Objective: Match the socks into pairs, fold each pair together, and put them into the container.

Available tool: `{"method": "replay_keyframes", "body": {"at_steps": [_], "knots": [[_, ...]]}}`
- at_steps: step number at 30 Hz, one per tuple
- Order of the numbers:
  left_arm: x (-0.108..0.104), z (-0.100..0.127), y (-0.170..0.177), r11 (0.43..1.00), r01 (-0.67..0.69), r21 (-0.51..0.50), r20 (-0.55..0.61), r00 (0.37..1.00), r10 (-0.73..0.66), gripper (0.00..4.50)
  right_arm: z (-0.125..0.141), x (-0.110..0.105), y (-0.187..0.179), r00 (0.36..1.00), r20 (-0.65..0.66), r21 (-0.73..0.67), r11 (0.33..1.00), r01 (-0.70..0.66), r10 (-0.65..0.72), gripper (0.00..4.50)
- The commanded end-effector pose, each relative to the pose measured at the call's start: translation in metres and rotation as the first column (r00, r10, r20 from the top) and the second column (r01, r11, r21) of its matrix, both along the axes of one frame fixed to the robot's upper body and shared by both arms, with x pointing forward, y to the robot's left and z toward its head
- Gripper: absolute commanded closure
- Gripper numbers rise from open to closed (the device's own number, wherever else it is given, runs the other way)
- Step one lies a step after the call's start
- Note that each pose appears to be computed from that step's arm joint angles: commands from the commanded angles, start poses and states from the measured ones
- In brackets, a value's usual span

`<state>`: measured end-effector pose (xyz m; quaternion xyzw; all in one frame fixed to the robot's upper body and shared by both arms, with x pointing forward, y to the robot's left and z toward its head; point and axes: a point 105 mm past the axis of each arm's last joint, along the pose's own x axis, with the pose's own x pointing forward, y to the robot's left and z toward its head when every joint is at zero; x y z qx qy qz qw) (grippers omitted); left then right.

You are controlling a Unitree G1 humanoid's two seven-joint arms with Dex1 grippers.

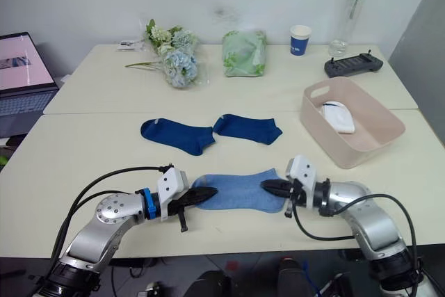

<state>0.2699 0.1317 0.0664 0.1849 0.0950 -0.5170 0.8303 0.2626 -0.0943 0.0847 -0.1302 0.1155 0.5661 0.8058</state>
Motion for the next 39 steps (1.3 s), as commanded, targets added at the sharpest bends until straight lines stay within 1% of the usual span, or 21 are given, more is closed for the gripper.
{"method": "replay_keyframes", "body": {"at_steps": [1, 4, 8, 11, 12, 13, 14, 15, 16, 19, 21, 23, 26, 28, 30, 32, 35, 39], "knots": [[-0.003, -0.009, 0.008, 0.997, 0.011, 0.073, 0.002, 1.000, -0.011, 4.50, 0.000, -0.004, -0.010, 0.999, 0.024, -0.060, 0.998, -0.022, 0.023, 4.48], [-0.002, -0.007, 0.011, 0.998, 0.007, 0.067, 0.005, 1.000, -0.007, 4.50, -0.003, -0.008, -0.022, 0.999, 0.030, -0.111, 0.993, -0.028, 0.031, 4.48], [0.003, 0.005, 0.012, 1.000, -0.009, 0.026, 0.028, 1.000, 0.008, 4.50, 0.007, -0.009, -0.036, 0.999, 0.034, -0.090, 0.996, -0.005, 0.008, 4.48], [0.007, 0.016, 0.011, 1.000, -0.022, -0.021, 0.043, 0.999, 0.023, 4.50, 0.021, -0.009, -0.038, 0.999, 0.035, -0.023, 1.000, 0.014, -0.013, 4.48], [0.008, 0.022, 0.010, 0.999, -0.027, -0.045, 0.052, 0.998, 0.030, 4.50, 0.030, -0.006, -0.038, 0.999, 0.031, 0.029, 0.999, 0.043, -0.043, 4.48], [0.008, 0.028, 0.011, 0.998, -0.031, -0.056, 0.072, 0.997, 0.035, 4.50, 0.045, 0.000, -0.039, 0.995, 0.018, 0.120, 0.988, 0.097, -0.099, 4.31], [0.008, 0.031, 0.012, 0.998, -0.033, -0.057, 0.085, 0.996, 0.038, 4.50, 0.057, 0.006, -0.041, 0.987, -0.011, 0.203, 0.966, 0.160, -0.161, 4.11], [0.008, 0.032, 0.014, 0.998, -0.036, -0.054, 0.094, 0.995, 0.041, 4.50, 0.063, 0.010, -0.044, 0.978, -0.046, 0.244, 0.947, 0.210, -0.205, 3.91], [0.007, 0.033, 0.015, 0.998, -0.039, -0.051, 0.103, 0.994, 0.044, 4.50, 0.063, 0.013, -0.047, 0.970, -0.063, 0.237, 0.941, 0.242, -0.234, 3.62], [0.005, 0.037, 0.014, 0.997, -0.044, -0.062, 0.114, 0.992, 0.050, 4.50, 0.045, 0.016, -0.053, 0.954, -0.078, 0.132, 0.946, 0.297, -0.289, 2.54], [0.006, 0.038, 0.013, 0.997, -0.048, -0.066, 0.124, 0.991, 0.056, 4.50, 0.038, 0.019, -0.055, 0.939, -0.101, 0.105, 0.935, 0.339, -0.329, 1.85], [0.007, 0.038, 0.013, 0.997, -0.049, -0.055, 0.140, 0.989, 0.056, 4.50, 0.030, 0.019, -0.051, 0.936, -0.119, 0.082, 0.936, 0.342, -0.332, 1.09], [0.008, 0.039, 0.013, 0.997, -0.053, -0.054, 0.151, 0.987, 0.061, 4.50, 0.014, 0.010, -0.046, 0.935, -0.177, 0.007, 0.950, 0.312, -0.306, 0.08], [0.007, 0.039, 0.012, 0.997, -0.051, -0.052, 0.149, 0.987, 0.058, 4.50, 0.009, 0.006, -0.043, 0.937, -0.201, -0.014, 0.957, 0.289, -0.286, 0.03], [0.006, 0.037, 0.012, 0.998, -0.050, -0.046, 0.148, 0.987, 0.056, 4.50, 0.007, 0.007, -0.040, 0.937, -0.201, -0.017, 0.957, 0.288, -0.286, 0.03], [0.004, 0.033, 0.010, 0.999, -0.036, -0.013, 0.158, 0.987, 0.038, 4.50, 0.005, 0.004, -0.035, 0.944, -0.209, -0.014, 0.966, 0.259, -0.256, 0.03], [0.004, 0.034, 0.009, 0.999, -0.042, -0.026, 0.162, 0.986, 0.045, 4.50, 0.006, 0.001, -0.032, 0.943, -0.229, 0.005, 0.968, 0.249, -0.242, 0.67], [0.007, 0.036, 0.010, 0.999, -0.048, -0.024, 0.175, 0.983, 0.052, 4.50, 0.004, 0.008, -0.042, 0.926, -0.249, 0.005, 0.956, 0.292, -0.282, 2.03]]}}
